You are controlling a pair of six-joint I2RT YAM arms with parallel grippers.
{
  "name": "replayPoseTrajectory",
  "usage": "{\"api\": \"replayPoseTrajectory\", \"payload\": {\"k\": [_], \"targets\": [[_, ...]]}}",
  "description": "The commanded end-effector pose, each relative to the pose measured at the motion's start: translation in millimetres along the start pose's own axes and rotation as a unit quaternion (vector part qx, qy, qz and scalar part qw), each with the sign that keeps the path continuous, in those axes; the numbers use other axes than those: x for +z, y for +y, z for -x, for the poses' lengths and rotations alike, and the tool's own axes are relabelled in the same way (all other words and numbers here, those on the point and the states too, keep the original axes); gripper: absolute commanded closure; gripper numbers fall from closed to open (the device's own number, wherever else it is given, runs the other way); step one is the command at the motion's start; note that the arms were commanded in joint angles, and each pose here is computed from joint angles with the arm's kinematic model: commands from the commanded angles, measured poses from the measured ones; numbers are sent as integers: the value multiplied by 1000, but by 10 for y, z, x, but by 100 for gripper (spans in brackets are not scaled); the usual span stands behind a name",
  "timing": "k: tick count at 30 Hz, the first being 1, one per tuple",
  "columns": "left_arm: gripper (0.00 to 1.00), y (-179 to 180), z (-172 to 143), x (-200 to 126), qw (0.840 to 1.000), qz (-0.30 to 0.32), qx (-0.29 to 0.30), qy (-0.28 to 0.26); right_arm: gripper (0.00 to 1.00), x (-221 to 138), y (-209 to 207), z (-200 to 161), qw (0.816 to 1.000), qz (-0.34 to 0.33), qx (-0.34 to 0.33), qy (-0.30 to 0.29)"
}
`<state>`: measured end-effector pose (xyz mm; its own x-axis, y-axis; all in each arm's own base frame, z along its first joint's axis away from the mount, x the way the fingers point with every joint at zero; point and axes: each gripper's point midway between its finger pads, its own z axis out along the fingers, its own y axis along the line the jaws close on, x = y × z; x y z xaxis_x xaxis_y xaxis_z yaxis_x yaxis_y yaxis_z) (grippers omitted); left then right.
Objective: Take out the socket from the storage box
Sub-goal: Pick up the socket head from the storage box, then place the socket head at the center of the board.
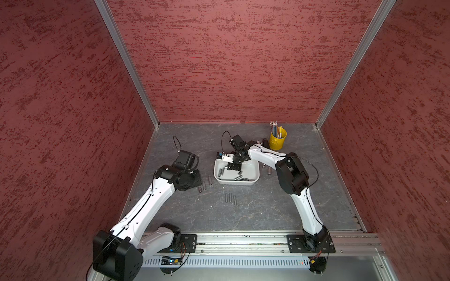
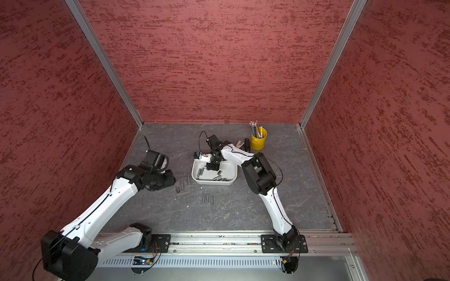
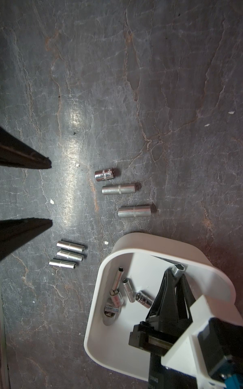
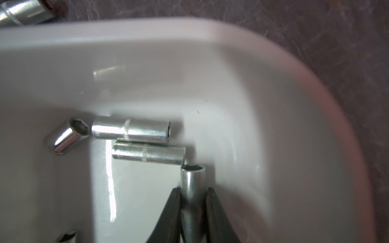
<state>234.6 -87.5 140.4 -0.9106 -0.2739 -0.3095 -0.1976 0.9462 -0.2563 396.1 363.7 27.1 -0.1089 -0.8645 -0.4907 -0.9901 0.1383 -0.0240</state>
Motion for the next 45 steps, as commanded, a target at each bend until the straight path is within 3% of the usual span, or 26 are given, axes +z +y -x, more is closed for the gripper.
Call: {"api": "replayPoseTrajectory", "payload": {"k": [1,7,15,18,22,29,34,36,45], "targets": [[59,11,15,43,1000,1,3,-1,87,-44,-17,-26,998,-18,50,20],[59,5,11,44,1000,-1,3,0,98,-499,-121,355,981,-58,178,-43],[59,-3,3,54,1000,-3,4,3,100,-1244,-127,423,930,-115,340,-81],[59,-9,9,50,1000,-5,4,2,99,-1509,-134,229,898,-139,409,-86],[59,-22,3,47,1000,-8,5,3,98,-1790,-110,-296,845,-192,496,-63],[59,-28,7,35,1000,-10,6,0,100,-2000,47,-1332,768,-221,600,-43],[59,-24,10,38,1000,-9,5,0,100,-1961,134,-2008,720,-230,654,-18],[59,-25,14,39,1000,-9,5,0,100,-1898,137,-2116,711,-230,664,-22],[59,-24,12,37,1000,-10,5,-1,98,-1586,20,-2286,698,-232,677,1]]}}
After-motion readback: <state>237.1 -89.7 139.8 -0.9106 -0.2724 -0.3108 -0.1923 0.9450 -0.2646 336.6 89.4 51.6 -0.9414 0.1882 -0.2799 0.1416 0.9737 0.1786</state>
